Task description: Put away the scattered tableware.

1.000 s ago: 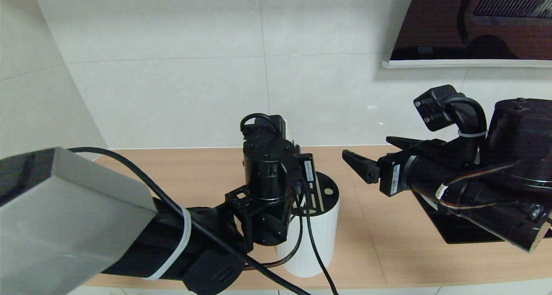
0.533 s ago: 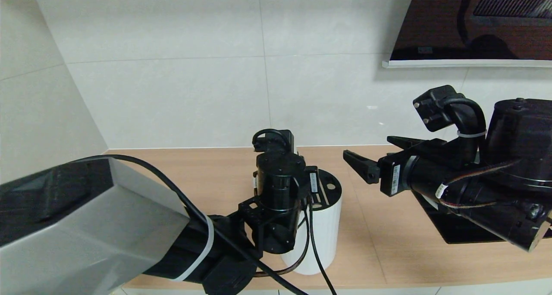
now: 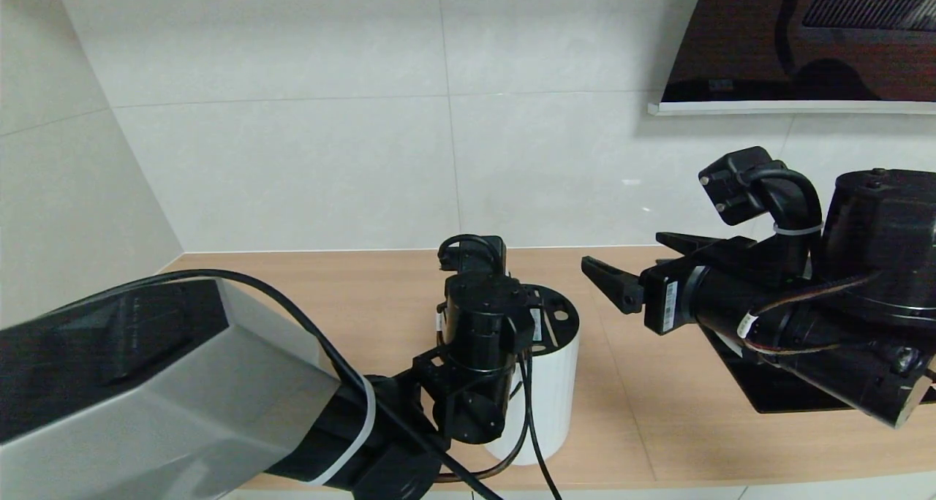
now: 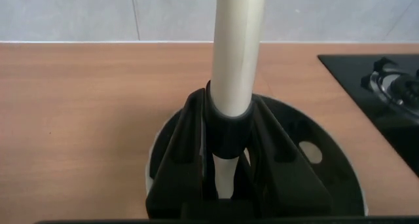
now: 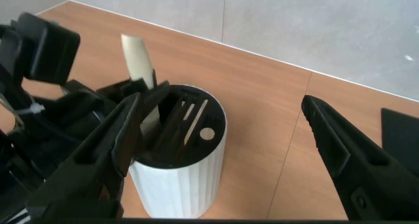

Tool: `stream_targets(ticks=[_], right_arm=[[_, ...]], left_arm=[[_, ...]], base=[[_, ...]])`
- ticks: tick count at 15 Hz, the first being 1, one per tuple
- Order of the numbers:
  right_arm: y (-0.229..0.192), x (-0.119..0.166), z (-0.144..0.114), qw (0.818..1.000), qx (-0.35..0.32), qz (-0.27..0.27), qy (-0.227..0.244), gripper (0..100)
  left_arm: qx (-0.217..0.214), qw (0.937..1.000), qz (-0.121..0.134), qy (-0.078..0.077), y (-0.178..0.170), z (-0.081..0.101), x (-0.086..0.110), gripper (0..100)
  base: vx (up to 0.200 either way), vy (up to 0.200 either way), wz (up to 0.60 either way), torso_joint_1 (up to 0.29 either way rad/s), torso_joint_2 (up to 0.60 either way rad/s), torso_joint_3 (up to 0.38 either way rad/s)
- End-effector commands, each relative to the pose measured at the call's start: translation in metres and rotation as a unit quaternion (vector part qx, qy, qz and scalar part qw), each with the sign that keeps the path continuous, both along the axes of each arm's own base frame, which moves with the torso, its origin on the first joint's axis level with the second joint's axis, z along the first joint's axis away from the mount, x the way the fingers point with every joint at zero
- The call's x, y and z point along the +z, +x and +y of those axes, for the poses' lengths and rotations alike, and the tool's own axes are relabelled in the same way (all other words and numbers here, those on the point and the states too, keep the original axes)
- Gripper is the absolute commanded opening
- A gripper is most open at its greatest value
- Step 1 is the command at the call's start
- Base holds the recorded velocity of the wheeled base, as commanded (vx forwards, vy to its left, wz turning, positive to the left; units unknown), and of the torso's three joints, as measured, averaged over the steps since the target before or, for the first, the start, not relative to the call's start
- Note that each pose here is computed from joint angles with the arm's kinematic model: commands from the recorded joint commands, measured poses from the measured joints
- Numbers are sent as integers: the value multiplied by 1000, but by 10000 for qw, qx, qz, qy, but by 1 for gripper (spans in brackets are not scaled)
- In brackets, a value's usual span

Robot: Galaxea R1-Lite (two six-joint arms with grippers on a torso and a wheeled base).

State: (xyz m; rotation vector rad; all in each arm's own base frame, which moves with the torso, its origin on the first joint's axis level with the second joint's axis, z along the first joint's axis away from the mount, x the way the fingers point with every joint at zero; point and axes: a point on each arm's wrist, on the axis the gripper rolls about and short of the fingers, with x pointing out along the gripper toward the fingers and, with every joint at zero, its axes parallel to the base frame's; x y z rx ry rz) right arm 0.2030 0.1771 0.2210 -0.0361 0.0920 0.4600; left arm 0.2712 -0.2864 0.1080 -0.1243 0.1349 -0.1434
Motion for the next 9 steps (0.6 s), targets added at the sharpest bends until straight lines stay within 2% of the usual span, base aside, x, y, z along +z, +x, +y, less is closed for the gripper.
stream_targets(ticks=[1, 2, 3, 7, 9], right_arm=[[0, -1, 0, 10000, 3, 7, -7, 100], [0, -1, 0, 10000, 3, 7, -7, 100], [0, -1, 0, 10000, 3, 7, -7, 100], [0, 0, 0, 10000, 3, 1, -1, 100], [0, 0, 0, 10000, 3, -4, 4, 100]], left_arm=[[-3, 10000, 6, 1, -1, 0, 0, 0], [-3, 10000, 6, 1, -1, 0, 0, 0], [-3, 10000, 1, -5, -1, 0, 0, 100], [-12, 10000, -50, -56, -4, 4, 8, 100], [-20, 9998, -131, -148, -10, 10, 20, 100]], base=[[0, 0, 0, 0, 0, 0], [0, 0, 0, 0, 0, 0], [0, 0, 0, 0, 0, 0], [0, 0, 0, 0, 0, 0], [0, 0, 0, 0, 0, 0]])
